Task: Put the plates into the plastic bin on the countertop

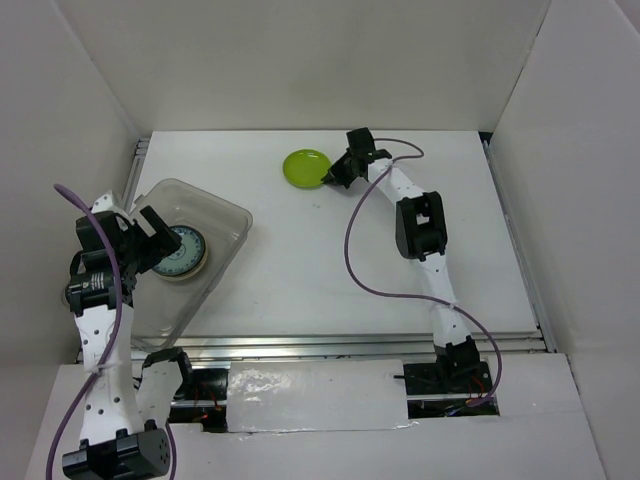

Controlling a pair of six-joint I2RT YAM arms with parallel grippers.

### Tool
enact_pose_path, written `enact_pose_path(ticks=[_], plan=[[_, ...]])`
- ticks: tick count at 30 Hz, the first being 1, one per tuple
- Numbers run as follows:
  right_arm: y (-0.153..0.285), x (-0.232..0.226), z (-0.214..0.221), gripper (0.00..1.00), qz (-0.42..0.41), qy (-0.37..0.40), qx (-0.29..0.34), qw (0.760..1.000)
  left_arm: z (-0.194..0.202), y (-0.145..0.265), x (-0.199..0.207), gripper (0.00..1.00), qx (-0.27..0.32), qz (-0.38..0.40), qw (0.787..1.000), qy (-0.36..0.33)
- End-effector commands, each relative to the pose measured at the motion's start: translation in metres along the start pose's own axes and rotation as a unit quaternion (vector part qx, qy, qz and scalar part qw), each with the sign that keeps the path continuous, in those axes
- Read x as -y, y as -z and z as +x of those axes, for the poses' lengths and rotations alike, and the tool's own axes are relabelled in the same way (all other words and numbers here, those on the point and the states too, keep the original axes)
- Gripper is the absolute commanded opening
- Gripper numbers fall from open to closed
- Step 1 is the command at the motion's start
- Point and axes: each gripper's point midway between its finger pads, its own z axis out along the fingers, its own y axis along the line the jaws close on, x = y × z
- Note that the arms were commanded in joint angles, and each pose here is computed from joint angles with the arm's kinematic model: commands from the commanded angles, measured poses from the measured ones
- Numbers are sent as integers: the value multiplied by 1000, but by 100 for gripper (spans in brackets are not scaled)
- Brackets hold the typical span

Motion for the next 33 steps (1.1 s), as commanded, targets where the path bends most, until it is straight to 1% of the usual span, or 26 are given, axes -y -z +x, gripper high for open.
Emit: enact_pose_path(ticks=[1,2,3,4,5,6,7,8,9,11,12,13,15,16,20,21,22,23,24,25,27,28,29,30,31,33], plan=[[13,8,9,0,33,26,5,999,-8,3,16,99,5,37,999,-17],[42,-16,6,0,20,50,32,998,-8,3,20,99,0,49,999,-22],[45,9,8,0,62,72,67,993,-7,4,26,99,-5,66,997,-25],[60,9,8,0,71,113,89,987,-7,2,36,99,-17,89,995,-30],[103,-27,21,0,40,148,119,981,-5,3,54,99,-30,138,989,-34],[111,-1,31,0,71,170,136,973,-4,3,65,99,-40,164,985,-35],[128,-3,40,0,70,205,141,966,0,-1,78,99,-61,191,979,-38],[168,-33,63,0,33,234,155,959,0,2,96,99,-71,233,969,-40],[175,-15,77,0,48,250,150,955,2,1,106,99,-81,253,963,-42],[222,-42,115,0,-24,286,134,948,9,-4,132,99,-110,291,949,-52],[225,-37,133,0,-50,294,110,948,13,-3,142,99,-121,307,942,-59],[236,-47,162,0,-107,304,54,945,21,-6,154,99,-140,322,934,-67],[260,-63,196,0,-173,323,3,930,30,-4,171,99,-156,344,923,-74],[275,-71,216,0,-210,333,-37,919,35,-8,174,99,-164,345,921,-73],[304,-88,249,0,-295,331,-92,891,48,-18,177,94,-178,323,927,-73],[308,-88,253,0,-302,328,-99,890,52,-20,175,78,-180,316,929,-75],[314,-91,254,0,-309,328,-98,887,54,-22,174,67,-182,311,930,-74],[316,-92,255,0,-313,328,-98,886,54,-23,172,50,-181,307,932,-71],[318,-93,256,0,-315,327,-101,885,55,-24,170,13,-179,302,934,-69],[319,-95,256,0,-317,327,-102,884,53,-24,170,1,-176,299,935,-68],[319,-96,255,1,-318,325,-101,885,46,-23,166,0,-160,283,944,-63],[317,-95,249,9,-317,320,-98,887,43,-22,164,0,-153,275,947,-59],[315,-92,249,62,-320,313,-103,888,39,-22,161,0,-143,265,952,-54],[312,-88,245,89,-316,305,-101,893,29,-24,153,0,-126,246,960,-43],[307,-75,232,100,-300,292,-92,903,22,-30,137,0,-113,200,973,-23],[308,-61,214,100,-284,272,-57,918,4,-42,96,0,-80,123,989,29]])
